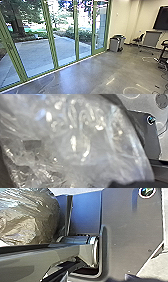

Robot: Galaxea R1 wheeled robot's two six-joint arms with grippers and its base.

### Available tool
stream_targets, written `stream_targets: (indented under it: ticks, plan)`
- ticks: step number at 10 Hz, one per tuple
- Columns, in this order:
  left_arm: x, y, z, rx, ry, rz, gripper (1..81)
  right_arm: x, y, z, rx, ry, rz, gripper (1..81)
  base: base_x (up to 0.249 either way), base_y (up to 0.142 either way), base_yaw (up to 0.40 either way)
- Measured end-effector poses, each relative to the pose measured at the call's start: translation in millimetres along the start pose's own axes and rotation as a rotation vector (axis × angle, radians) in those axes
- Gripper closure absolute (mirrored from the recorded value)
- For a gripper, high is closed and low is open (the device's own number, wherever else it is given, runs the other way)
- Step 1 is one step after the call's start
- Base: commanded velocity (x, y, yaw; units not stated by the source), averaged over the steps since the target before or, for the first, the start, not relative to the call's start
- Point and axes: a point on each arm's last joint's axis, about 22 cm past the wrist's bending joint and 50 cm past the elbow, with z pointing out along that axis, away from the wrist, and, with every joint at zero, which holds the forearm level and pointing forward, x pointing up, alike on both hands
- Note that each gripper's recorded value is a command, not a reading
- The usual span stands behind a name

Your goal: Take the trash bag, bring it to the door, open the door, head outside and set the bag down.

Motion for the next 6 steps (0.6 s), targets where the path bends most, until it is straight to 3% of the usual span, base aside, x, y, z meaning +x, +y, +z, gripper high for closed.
stream_targets:
  ticks: [1,3,4,6]
  plan:
    - [2.2,0.2,0.0,0.0,0.005,0.001,81.1,-1.1,0.7,-0.1,0.0,0.002,-0.004,1.0,0.0,0.0,0.0]
    - [-23.5,0.7,0.4,-0.002,-0.026,-0.006,81.1,-8.9,-0.1,0.4,0.001,-0.001,0.022,1.0,0.0,0.0,0.0]
    - [-15.6,0.5,0.3,-0.002,-0.017,-0.004,81.1,-2.1,-0.6,0.3,0.001,0.005,0.003,1.0,0.0,0.0,0.0]
    - [0.6,-0.3,-0.2,0.001,0.008,0.001,81.1,-4.6,-0.5,0.3,0.001,0.002,0.008,1.0,0.0,0.0,0.0]
